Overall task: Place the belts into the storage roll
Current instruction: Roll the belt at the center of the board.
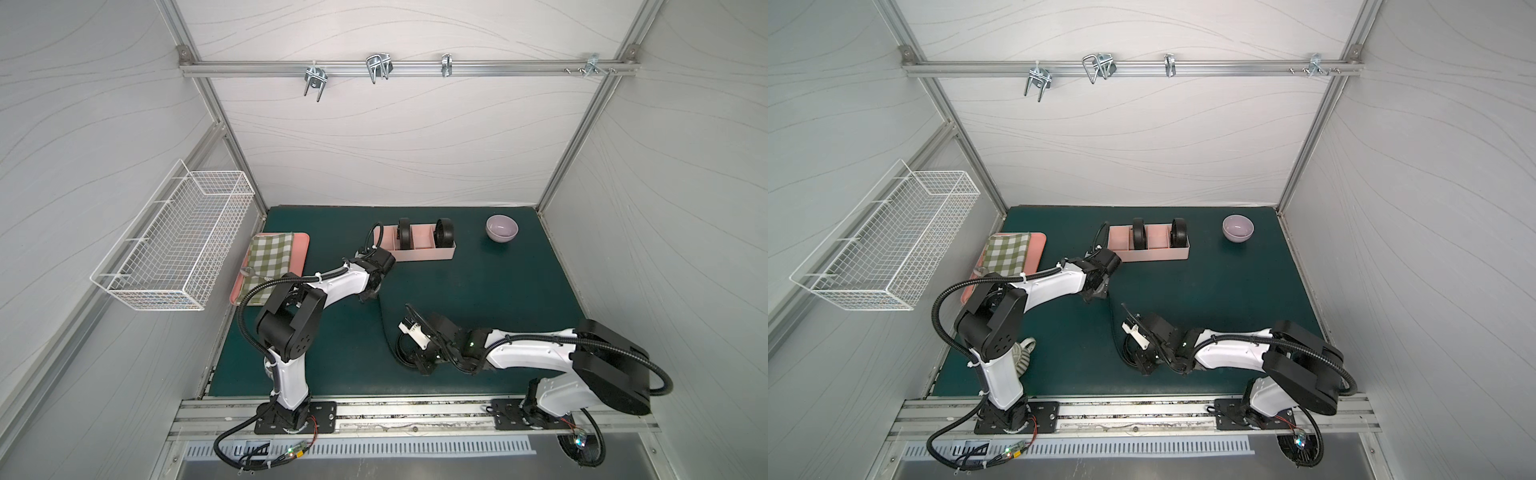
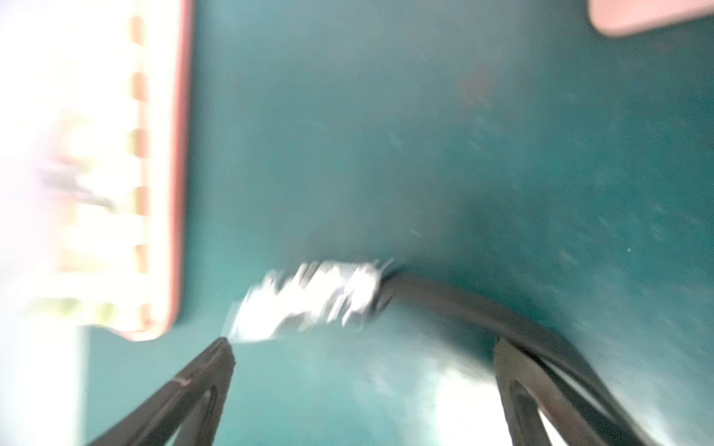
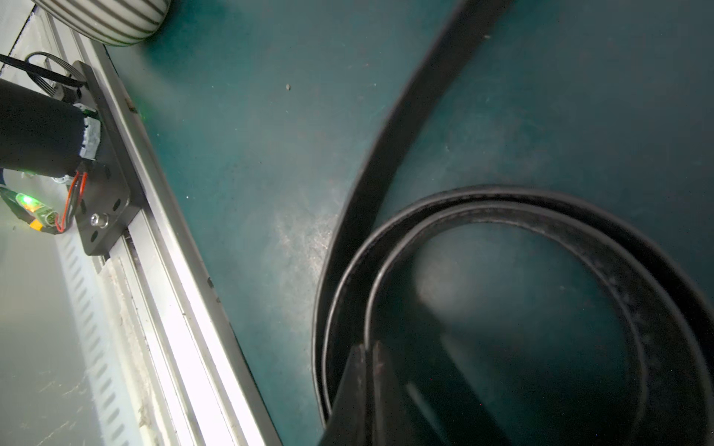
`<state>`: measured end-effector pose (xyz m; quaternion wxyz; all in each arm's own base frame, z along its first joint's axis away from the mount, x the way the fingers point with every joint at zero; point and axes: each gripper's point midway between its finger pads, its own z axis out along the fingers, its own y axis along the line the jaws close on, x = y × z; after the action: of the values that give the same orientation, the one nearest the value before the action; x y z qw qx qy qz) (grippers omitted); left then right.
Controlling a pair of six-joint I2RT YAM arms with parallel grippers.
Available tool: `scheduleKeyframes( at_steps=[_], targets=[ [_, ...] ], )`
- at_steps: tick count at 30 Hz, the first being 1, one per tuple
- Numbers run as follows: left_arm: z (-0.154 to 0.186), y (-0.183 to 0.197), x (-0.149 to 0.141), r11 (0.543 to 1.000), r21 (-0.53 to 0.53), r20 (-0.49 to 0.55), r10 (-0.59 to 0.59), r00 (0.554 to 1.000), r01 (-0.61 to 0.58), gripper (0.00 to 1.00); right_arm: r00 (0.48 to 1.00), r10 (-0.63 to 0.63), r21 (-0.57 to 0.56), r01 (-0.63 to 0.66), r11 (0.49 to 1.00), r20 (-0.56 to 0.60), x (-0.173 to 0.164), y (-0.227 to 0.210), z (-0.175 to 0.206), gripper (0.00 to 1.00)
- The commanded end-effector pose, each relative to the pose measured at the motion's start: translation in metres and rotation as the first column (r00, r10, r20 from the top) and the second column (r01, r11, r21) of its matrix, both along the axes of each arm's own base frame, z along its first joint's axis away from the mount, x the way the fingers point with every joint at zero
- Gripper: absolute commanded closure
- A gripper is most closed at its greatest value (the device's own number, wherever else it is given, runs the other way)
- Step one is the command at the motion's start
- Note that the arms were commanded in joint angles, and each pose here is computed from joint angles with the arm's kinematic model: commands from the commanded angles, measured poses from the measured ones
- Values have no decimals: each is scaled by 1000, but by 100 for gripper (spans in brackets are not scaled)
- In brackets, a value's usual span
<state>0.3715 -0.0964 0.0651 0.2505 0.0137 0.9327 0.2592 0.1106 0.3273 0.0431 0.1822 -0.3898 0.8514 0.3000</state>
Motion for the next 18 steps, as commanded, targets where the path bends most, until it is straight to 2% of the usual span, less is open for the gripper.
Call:
scheduleKeyframes(
  at_steps=[1,3,5,8,10,11,13,16,18],
  targets=[
    [32,25,11,994,11,123,110,986,-112,1,999,-8,-122,1,992,-54,-16,-29,-25,100],
    [28,7,5,982,-171,121,98,988,-77,1,999,-14,-120,8,993,-45,-15,-31,-23,100],
    [26,-14,-7,926,-371,107,111,988,-64,1,999,-17,-123,13,992,-35,-14,-34,-22,100],
    [20,-43,-27,806,-589,57,111,992,-57,2,999,-16,-130,12,991,-34,-13,-35,-23,100],
    [6,-61,-48,704,-702,-30,122,992,-108,4,999,-11,-128,6,992,-33,-12,-34,-22,100],
    [-1,-69,-56,663,-737,-72,112,991,-128,7,999,-9,-129,4,992,-34,-12,-33,-21,100],
    [-17,-81,-76,615,-769,-147,97,984,-175,8,1000,-6,-124,2,992,-30,-11,-31,-19,100],
    [-39,-95,-98,596,-769,-234,72,969,-230,16,1000,-8,-126,4,992,-28,-11,-31,-19,100],
    [-51,-97,-105,601,-757,-265,75,961,-256,28,1000,-8,-124,5,992,-27,-11,-32,-19,100]
  ],
)
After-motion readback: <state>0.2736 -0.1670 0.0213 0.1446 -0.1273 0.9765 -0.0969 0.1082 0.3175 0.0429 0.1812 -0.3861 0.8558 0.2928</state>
